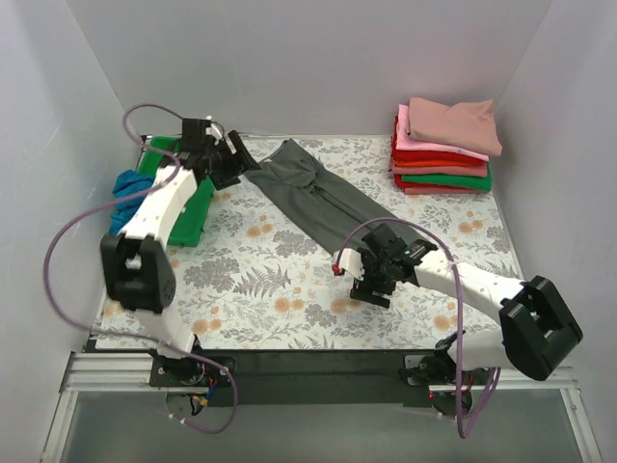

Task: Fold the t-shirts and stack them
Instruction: Fold the tshirt

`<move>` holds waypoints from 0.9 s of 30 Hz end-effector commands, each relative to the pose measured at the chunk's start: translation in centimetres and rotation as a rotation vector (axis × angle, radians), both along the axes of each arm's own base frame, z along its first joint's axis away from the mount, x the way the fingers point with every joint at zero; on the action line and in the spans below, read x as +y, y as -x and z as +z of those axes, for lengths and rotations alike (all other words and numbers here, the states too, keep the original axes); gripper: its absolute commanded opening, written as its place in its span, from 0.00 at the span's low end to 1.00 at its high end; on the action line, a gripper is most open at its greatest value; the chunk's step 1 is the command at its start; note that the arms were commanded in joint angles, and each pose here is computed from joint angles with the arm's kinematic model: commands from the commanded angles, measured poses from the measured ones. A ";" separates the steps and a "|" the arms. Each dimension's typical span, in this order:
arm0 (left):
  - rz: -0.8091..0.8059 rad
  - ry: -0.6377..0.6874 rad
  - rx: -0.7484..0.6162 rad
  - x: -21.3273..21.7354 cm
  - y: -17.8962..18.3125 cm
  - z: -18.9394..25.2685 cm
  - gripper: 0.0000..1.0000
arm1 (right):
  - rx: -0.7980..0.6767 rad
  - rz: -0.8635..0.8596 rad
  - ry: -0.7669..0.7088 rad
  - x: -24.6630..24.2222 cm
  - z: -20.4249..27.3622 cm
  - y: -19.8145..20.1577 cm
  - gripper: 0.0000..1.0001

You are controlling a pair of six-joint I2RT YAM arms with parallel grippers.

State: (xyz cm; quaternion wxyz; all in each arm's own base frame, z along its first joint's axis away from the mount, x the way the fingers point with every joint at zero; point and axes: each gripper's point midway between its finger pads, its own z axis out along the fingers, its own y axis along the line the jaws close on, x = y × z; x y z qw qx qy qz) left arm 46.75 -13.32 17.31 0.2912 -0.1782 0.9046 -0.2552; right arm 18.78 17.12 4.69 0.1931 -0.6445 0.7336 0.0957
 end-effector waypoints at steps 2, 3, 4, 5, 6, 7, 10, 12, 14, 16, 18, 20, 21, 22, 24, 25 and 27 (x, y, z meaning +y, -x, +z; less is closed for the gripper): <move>-0.053 -0.029 -0.365 1.4 6.1 10.7 0.75 | -0.133 -0.124 0.050 0.8 0.1 -4.6 0.84; -0.081 -0.014 -0.394 1.2 8.8 11.3 0.80 | -0.122 -0.131 0.052 1.0 -0.1 -4.6 0.82; -0.090 -0.014 -0.410 1.4 10.3 11.5 0.82 | -0.113 -0.128 0.054 1.2 -0.2 -4.5 0.78; -0.097 -0.010 -0.423 1.5 11.5 11.7 0.85 | -0.098 -0.128 0.066 1.2 -0.7 -4.5 0.75; -0.116 0.003 -0.425 1.3 12.8 11.6 0.87 | -0.085 -0.129 0.082 1.0 -1.0 -4.2 0.72; -0.121 0.008 -0.451 1.5 14.9 11.9 0.89 | -0.067 -0.128 0.086 1.0 -1.3 -4.0 0.65; -0.163 0.045 -0.458 1.0 17.9 11.9 0.90 | -0.017 -0.121 0.102 0.7 -2.1 -2.9 0.46; -0.201 0.089 -0.456 0.3 19.9 11.9 0.90 | 0.049 -0.086 0.092 1.2 -2.6 -1.3 0.33; -0.274 0.160 -0.440 -1.0 21.5 11.6 0.84 | 0.108 -0.045 0.089 1.4 -2.7 0.5 0.19; -0.308 0.203 -0.435 -1.7 22.2 11.7 0.80 | 0.160 0.041 0.072 2.4 -2.4 2.9 0.10; -0.368 0.241 -0.438 -2.6 22.9 12.1 0.76 | 0.168 0.141 0.045 3.9 -1.7 4.8 0.07; -0.398 0.246 -0.440 -3.0 23.0 12.4 0.76 | 0.180 0.230 0.015 5.6 -0.6 6.2 0.05; -0.402 0.243 -0.439 -3.1 22.9 12.7 0.76 | 0.170 0.293 0.007 6.7 -0.2 7.2 0.04; -0.409 0.241 -0.440 -3.2 22.8 12.9 0.76 | 0.149 0.324 -0.039 8.6 1.4 7.0 0.04; -0.423 0.247 -0.443 -3.4 22.9 13.4 0.75 | 0.163 0.373 -0.072 11.1 2.3 7.7 0.04; -0.426 0.248 -0.444 -3.5 23.0 13.5 0.75 | 0.172 0.394 -0.096 12.9 2.9 7.6 0.04; -0.428 0.245 -0.439 -3.4 23.2 13.5 0.75 | 0.180 0.422 -0.089 14.5 3.3 7.9 0.04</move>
